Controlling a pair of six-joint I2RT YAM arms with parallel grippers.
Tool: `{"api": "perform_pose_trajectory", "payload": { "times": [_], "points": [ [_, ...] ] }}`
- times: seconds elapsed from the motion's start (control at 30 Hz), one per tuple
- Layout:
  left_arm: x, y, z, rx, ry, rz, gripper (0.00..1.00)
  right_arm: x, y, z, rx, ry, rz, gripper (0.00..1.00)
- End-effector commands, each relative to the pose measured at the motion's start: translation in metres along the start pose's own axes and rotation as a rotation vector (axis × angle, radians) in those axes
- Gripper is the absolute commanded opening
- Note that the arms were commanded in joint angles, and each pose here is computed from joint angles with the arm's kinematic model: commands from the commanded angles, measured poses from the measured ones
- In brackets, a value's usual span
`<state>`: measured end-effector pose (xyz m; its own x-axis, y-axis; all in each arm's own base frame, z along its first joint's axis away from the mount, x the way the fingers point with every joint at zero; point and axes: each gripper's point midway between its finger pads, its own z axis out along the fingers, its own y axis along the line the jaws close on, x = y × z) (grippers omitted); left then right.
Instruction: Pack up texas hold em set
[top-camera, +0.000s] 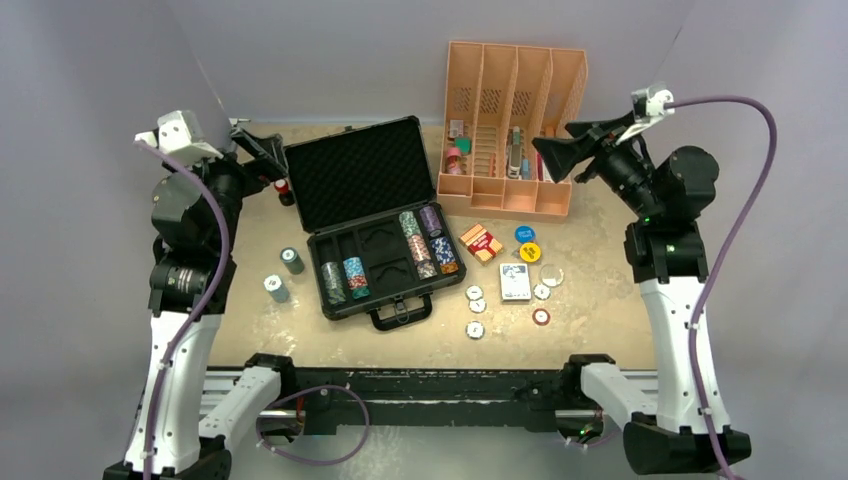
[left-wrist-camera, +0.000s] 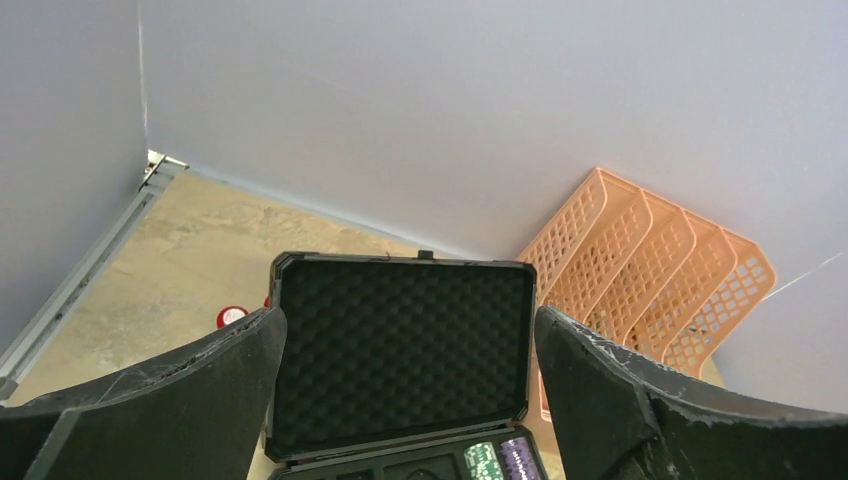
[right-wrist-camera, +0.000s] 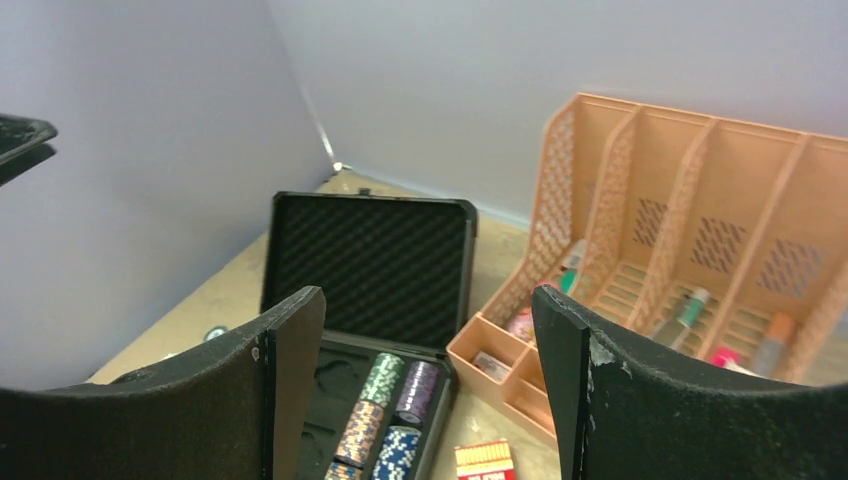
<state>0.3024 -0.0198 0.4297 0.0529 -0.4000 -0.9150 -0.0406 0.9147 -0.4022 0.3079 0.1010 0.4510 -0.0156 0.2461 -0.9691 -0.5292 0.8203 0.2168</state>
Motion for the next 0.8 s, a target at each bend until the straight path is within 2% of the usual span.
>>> {"api": "perform_pose_trajectory", "payload": {
  "times": [0.0, 0.2, 0.33, 0.5, 0.67, 0.77],
  "points": [
    [-0.025, -0.010, -0.014, 0.060, -0.094, -0.020, 0.93, -0.005, 0.036, 0.015, -0.206, -0.028, -0.020, 0.78],
    [-0.029, -0.010, -0.027, 0.078, -0.126, -0.011, 0.93, 0.030, 0.064, 0.048, -0.287, 0.029, 0.042, 0.81],
    [-0.034, -0.012, -0.035, 0.096, -0.153, 0.002, 0.93, 0.073, 0.085, 0.076, -0.308, 0.096, 0.087, 0.83],
    [-0.030, 0.005, -0.042, 0.009, -0.122, 0.035, 0.96, 0.129, 0.117, 0.114, -0.296, 0.187, 0.099, 0.83],
    [-0.042, 0.019, -0.046, -0.101, -0.108, 0.027, 0.96, 0.183, 0.170, 0.148, -0.306, 0.274, 0.072, 0.80],
    [-0.054, 0.017, -0.052, -0.112, -0.123, 0.022, 0.97, 0.218, 0.223, 0.157, -0.354, 0.324, 0.055, 0.76]
  ]
}}
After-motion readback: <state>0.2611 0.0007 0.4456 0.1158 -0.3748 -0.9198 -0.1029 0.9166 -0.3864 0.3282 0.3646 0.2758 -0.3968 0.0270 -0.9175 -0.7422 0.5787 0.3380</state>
